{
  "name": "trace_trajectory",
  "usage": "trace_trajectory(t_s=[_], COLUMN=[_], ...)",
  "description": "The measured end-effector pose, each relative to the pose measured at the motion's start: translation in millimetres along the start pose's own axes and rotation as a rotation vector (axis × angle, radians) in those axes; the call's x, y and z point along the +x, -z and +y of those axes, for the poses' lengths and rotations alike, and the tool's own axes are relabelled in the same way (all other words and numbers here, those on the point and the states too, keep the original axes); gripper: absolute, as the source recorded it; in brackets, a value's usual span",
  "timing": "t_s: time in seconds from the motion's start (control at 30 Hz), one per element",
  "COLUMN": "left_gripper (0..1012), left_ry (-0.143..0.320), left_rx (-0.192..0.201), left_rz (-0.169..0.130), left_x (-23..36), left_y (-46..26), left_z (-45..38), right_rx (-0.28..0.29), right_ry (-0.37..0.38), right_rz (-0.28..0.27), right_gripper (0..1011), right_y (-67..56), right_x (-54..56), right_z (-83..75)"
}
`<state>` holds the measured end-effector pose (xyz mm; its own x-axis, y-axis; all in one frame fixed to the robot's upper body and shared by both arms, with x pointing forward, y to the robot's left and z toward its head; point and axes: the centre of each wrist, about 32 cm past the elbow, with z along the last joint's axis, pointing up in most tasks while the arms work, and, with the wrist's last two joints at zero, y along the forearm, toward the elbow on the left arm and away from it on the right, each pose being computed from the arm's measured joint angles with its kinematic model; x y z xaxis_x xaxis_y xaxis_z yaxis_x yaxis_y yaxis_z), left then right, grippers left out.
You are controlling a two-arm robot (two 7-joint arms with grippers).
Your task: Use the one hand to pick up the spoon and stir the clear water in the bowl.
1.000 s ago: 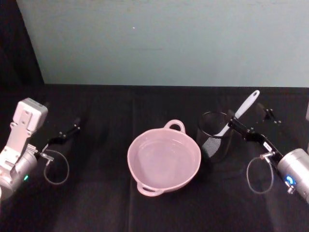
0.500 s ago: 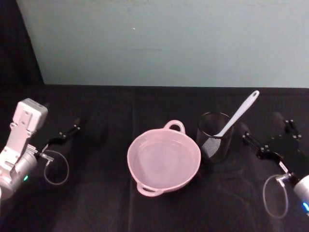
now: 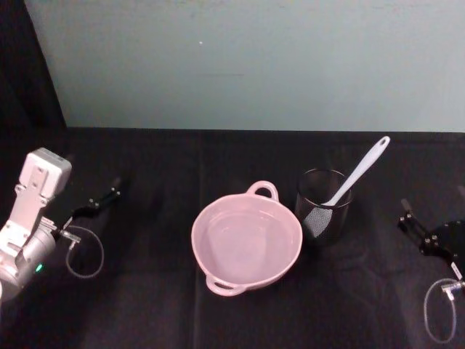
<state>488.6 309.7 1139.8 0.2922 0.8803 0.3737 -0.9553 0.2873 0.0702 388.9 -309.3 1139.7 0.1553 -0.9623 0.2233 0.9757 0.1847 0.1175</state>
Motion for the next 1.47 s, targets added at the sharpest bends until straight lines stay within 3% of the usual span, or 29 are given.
trace_trajectory(t_s=[0.13,1.47], left_gripper=[1005,1005], left_ry=[0.0,0.0], left_rx=[0.0,0.0], left_rz=[0.0,0.0], left_x=[0.0,0.0], left_y=[0.0,0.0], left_z=[0.0,0.0], right_rx=[-0.003,0.0], right_ry=[0.011,0.007], right_rz=[0.006,0.0], right_gripper=[1003,1003], right_y=[4.4,2.3], right_x=[0.1,0.0], right_z=[-0.9,-1.0])
